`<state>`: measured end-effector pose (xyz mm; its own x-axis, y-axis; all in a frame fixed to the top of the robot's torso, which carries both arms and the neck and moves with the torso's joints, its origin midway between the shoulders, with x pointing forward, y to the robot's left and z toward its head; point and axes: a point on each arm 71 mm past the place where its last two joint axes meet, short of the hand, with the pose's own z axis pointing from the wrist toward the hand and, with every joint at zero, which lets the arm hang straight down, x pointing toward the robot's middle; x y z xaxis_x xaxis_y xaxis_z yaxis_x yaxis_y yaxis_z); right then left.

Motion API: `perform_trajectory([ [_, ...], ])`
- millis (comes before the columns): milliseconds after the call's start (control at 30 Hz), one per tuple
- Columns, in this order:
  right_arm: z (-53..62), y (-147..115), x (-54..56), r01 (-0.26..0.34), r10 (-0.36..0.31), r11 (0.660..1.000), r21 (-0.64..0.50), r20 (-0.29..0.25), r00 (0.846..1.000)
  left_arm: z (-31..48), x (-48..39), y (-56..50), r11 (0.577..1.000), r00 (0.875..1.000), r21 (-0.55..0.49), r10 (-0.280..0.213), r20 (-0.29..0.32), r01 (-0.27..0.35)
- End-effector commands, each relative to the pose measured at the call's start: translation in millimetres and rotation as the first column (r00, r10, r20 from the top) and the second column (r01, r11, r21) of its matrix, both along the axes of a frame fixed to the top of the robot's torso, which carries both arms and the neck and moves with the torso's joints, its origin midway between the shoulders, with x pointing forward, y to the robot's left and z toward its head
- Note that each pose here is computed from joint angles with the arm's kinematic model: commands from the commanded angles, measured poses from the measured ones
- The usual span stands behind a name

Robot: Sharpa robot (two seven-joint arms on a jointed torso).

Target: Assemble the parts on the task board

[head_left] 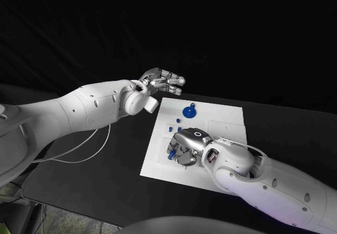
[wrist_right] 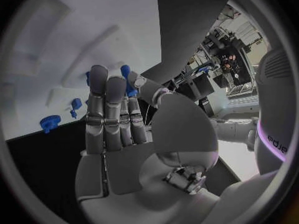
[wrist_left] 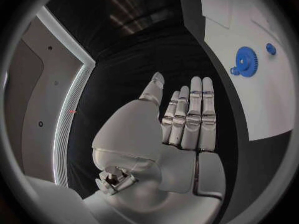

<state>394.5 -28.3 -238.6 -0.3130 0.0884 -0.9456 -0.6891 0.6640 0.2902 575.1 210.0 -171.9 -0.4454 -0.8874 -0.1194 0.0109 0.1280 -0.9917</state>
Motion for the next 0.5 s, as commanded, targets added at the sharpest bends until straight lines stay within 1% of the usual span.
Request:
perform_trajectory([
  [33, 0.1, 1.2, -0.7, -0.014, 0.014, 1.0, -0.008, 0.036, 0.999, 0.2, -0.7, -2.9, 1.0, 1.0, -0.006, -0.02, 0.0, 0.02],
  [267, -1.0, -0.2, 0.3, -0.003, 0.004, 1.0, -0.021, 0.059, 0.998, 0.0, -0.7, -2.9, 1.0, 1.0, -0.006, -0.021, -0.001, 0.021],
  [500, -4.6, -1.0, -0.9, -0.012, 0.014, 0.999, -0.049, 0.046, 0.999, -0.2, -0.7, -2.6, 1.0, 1.0, -0.005, -0.021, -0.003, 0.021],
])
